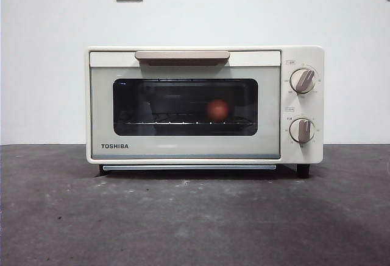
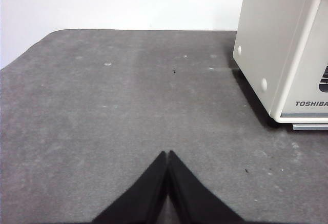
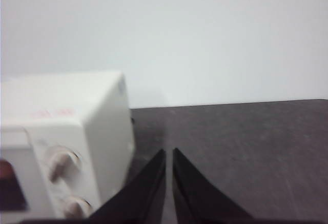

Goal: Eggoven

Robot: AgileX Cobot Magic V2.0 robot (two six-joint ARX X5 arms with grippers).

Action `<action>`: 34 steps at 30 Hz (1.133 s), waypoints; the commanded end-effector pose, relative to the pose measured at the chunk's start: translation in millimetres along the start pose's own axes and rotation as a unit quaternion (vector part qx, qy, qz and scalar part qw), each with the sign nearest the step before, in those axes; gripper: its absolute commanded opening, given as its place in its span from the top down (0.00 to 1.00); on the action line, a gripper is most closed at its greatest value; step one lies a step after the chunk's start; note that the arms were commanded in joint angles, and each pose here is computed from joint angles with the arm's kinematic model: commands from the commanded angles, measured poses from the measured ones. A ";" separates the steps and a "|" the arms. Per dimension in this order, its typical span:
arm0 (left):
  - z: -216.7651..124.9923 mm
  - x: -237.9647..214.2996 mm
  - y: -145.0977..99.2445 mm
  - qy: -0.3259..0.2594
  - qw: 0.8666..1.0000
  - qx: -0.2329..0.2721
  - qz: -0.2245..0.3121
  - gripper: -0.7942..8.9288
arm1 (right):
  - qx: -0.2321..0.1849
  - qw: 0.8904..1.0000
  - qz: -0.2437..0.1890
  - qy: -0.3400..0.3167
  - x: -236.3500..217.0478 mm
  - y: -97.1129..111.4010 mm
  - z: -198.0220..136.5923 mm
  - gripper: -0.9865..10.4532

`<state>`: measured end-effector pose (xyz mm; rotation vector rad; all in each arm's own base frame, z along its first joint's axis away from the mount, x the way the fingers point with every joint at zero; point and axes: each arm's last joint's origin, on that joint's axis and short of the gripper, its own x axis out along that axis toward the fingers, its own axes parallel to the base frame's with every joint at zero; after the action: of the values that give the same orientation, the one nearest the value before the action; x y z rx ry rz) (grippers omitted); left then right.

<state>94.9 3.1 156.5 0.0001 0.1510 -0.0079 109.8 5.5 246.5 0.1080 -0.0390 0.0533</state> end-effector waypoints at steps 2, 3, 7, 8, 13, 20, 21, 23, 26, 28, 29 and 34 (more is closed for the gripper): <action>-8.8 2.5 0.3 0.013 1.000 -0.004 0.001 0.91 | -0.031 0.999 -0.015 -0.006 -6.2 -6.4 -27.5 0.91; -8.8 2.5 0.3 0.013 1.000 -0.004 0.001 0.91 | -0.031 0.999 -0.019 -0.006 -7.6 -7.8 -33.7 0.91; -8.8 2.5 0.3 0.013 1.000 -0.004 0.001 0.91 | -0.031 0.999 -0.033 -0.002 -11.5 -12.9 -57.8 0.91; -8.8 2.5 0.3 0.013 1.000 -0.004 0.001 0.91 | -0.031 0.999 -0.033 0.000 -12.0 -13.6 -62.1 0.91; -8.8 2.5 0.3 0.013 1.000 -0.004 0.001 0.91 | -0.032 0.999 -0.038 0.022 -14.1 -15.9 -79.0 0.91; -8.9 2.5 0.3 0.013 1.000 -0.004 0.001 0.91 | -0.029 0.996 -0.042 0.077 -17.4 -16.8 -90.1 0.91; -8.9 2.5 0.3 0.013 1.000 -0.004 0.001 0.91 | -0.029 0.995 -0.042 0.088 -17.8 -17.0 -92.2 0.91; -9.0 2.5 0.3 0.014 1.000 -0.004 0.001 0.91 | -0.028 0.993 -0.044 0.104 -18.4 -17.3 -95.3 0.91; -9.0 2.5 0.3 0.014 1.000 -0.004 0.001 0.91 | -0.026 0.993 -0.038 0.104 -18.4 -16.9 -95.3 0.91; -9.1 2.5 0.3 0.014 1.000 -0.004 0.001 0.91 | -0.023 0.994 -0.036 0.104 -18.4 -16.7 -95.3 0.91; -9.0 2.5 0.3 0.014 1.000 -0.004 0.001 0.91 | -0.024 0.994 -0.035 0.102 -18.3 -16.7 -94.8 0.91; -9.1 2.5 0.3 0.014 1.000 -0.004 0.001 0.91 | -0.025 0.995 -0.035 0.091 -17.9 -16.5 -92.7 0.91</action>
<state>94.9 3.1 156.5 0.0000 0.1514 -0.0079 95.9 -1.5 152.4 0.0551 0.1568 -0.0075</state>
